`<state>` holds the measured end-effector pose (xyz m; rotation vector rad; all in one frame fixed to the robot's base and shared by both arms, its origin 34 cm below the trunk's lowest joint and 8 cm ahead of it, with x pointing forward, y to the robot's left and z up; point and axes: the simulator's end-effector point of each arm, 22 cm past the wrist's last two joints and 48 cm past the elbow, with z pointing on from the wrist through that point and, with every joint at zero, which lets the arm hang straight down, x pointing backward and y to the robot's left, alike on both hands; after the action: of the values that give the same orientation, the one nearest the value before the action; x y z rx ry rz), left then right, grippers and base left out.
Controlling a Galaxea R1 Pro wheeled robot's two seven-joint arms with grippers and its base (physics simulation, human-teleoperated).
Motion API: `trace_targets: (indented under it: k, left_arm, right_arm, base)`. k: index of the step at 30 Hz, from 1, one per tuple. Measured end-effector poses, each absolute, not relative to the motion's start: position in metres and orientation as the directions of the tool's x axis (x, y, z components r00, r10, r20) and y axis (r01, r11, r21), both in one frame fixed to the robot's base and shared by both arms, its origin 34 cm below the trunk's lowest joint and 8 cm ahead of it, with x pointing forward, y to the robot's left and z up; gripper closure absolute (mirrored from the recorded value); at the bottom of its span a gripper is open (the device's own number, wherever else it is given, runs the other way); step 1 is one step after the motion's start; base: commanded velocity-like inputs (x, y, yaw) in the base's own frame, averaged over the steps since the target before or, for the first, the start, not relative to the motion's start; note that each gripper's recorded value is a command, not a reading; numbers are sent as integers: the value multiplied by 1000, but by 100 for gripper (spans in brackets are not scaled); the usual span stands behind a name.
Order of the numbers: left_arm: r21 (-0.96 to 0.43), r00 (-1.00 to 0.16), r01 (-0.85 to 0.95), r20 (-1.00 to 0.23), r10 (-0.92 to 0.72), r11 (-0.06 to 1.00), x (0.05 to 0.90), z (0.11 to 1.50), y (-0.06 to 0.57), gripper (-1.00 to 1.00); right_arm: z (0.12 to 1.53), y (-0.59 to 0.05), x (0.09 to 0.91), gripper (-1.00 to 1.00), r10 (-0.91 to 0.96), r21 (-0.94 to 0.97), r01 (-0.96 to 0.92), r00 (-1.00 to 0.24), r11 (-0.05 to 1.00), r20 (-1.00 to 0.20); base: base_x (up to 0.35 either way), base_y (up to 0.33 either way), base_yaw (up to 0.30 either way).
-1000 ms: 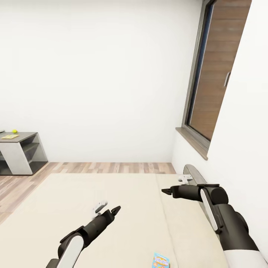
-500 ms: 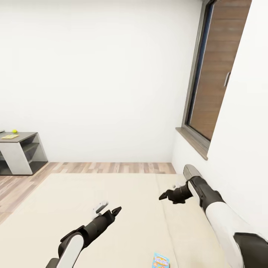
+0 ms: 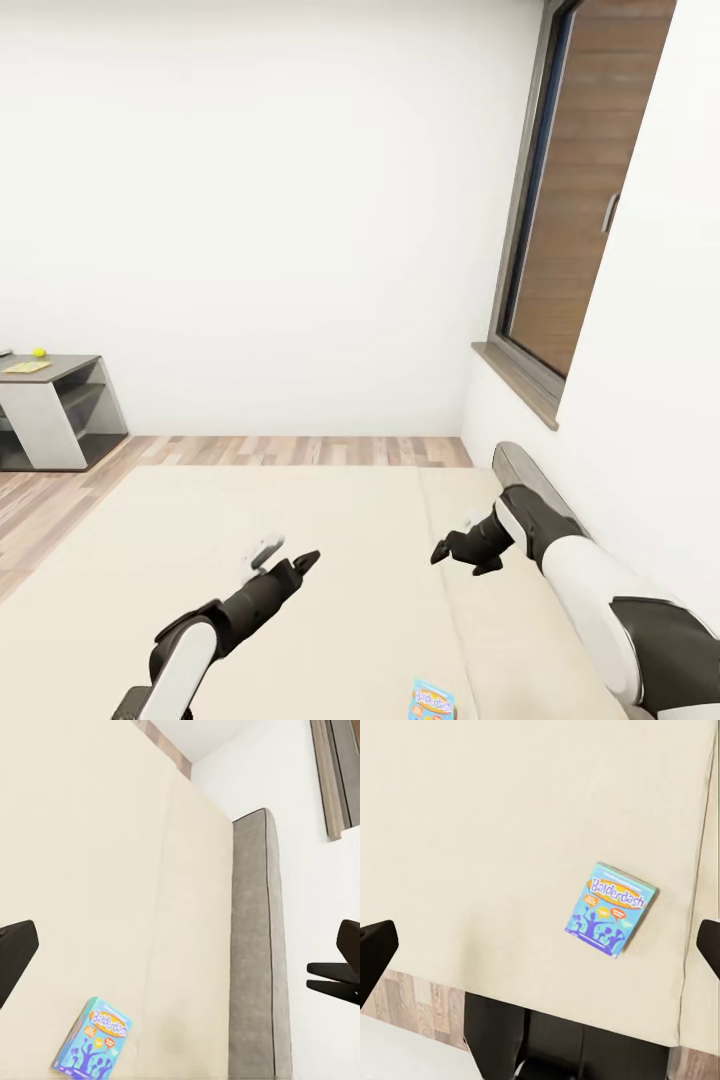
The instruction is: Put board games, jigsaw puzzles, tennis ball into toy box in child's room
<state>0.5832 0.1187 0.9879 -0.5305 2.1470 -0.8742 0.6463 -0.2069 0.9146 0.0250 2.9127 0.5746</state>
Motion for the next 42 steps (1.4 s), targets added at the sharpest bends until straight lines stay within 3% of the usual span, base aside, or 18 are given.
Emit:
trace_targets:
  k: [42]
  left_arm:
    - [-766, -686, -111, -402, -606, 634, 584, 981, 105, -100]
  right_arm:
    - [889, -207, 646, -100, 50, 373, -8, -988, 928, -143]
  base:
    - [0, 0, 0]
